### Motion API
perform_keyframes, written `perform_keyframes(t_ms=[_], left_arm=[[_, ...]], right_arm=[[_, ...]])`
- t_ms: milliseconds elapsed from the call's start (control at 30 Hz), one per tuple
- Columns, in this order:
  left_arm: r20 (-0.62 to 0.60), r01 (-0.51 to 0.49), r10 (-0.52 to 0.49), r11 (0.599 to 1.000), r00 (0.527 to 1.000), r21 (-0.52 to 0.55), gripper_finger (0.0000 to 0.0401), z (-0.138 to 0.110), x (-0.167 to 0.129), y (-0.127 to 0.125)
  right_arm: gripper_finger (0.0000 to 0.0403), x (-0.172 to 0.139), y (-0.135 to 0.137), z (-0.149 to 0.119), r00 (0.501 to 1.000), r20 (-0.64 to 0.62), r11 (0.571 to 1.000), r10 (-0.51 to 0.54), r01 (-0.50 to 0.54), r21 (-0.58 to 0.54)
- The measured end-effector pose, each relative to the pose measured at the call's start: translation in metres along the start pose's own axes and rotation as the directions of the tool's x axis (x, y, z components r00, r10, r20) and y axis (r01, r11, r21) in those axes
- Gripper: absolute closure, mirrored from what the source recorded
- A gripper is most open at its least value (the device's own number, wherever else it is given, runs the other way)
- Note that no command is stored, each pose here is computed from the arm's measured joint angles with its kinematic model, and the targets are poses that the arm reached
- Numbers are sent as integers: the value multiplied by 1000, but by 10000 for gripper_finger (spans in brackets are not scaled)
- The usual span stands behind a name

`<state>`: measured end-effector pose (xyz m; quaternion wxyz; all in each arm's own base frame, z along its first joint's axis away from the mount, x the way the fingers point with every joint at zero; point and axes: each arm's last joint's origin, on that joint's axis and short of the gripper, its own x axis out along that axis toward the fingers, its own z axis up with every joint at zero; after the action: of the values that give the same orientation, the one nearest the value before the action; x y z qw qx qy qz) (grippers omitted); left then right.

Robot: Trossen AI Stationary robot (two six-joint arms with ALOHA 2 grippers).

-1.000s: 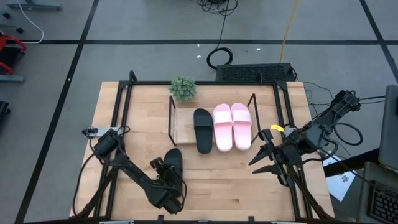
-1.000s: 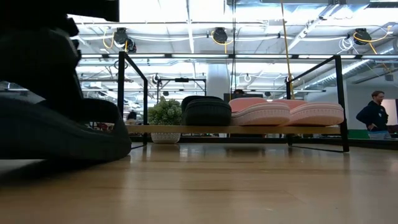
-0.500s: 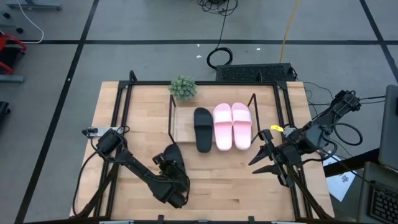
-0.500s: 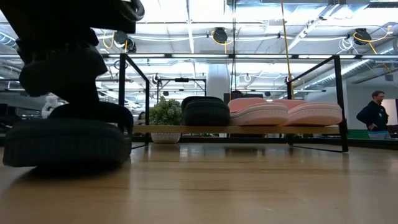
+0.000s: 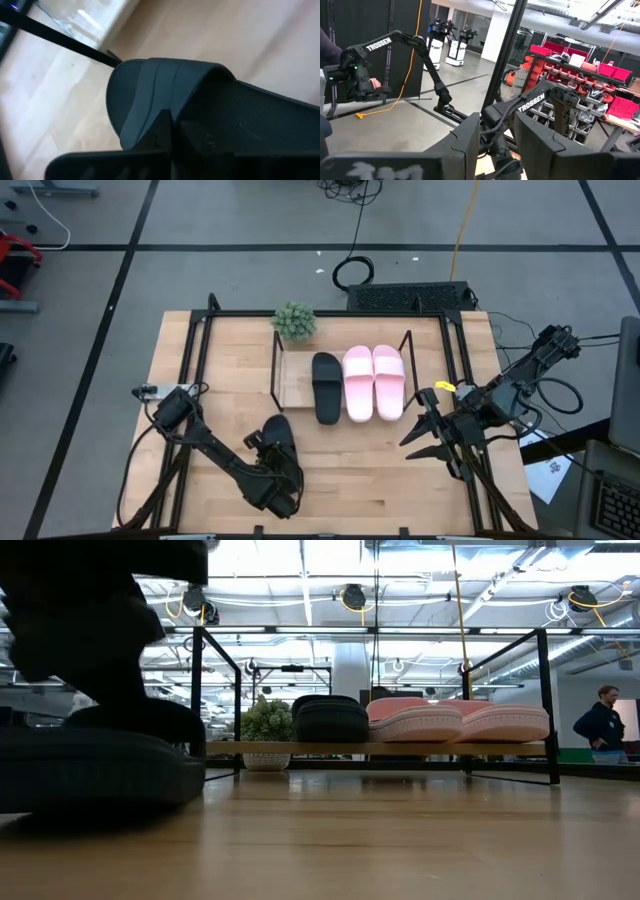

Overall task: Pick and place slides into the shelf
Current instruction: Put the black slide on the shelf

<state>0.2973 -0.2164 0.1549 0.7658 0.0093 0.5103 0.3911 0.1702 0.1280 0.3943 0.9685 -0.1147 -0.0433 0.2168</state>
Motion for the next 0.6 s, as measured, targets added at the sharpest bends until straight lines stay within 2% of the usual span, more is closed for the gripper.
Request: perform_keyframes(t_ms=[200, 333, 433, 600], left_arm=[[-26, 53, -53, 999, 998, -14, 399, 4, -31, -2], [-27, 69, -70, 997, 997, -30, 400, 14, -67, 5], [6, 126, -126, 991, 992, -43, 400, 28, -96, 11], [159, 274, -265, 961, 951, -33, 400, 68, -139, 27]], right_arm=[[292, 0, 0, 0, 1000, 3, 1000, -2, 2, 1], [292, 0, 0, 1, 1000, 10, 1000, -4, 4, 2], [292, 0, 0, 2, 1000, 15, 1000, -5, 5, 5], [292, 0, -2, 6, 998, 65, 1000, -20, 19, 17]])
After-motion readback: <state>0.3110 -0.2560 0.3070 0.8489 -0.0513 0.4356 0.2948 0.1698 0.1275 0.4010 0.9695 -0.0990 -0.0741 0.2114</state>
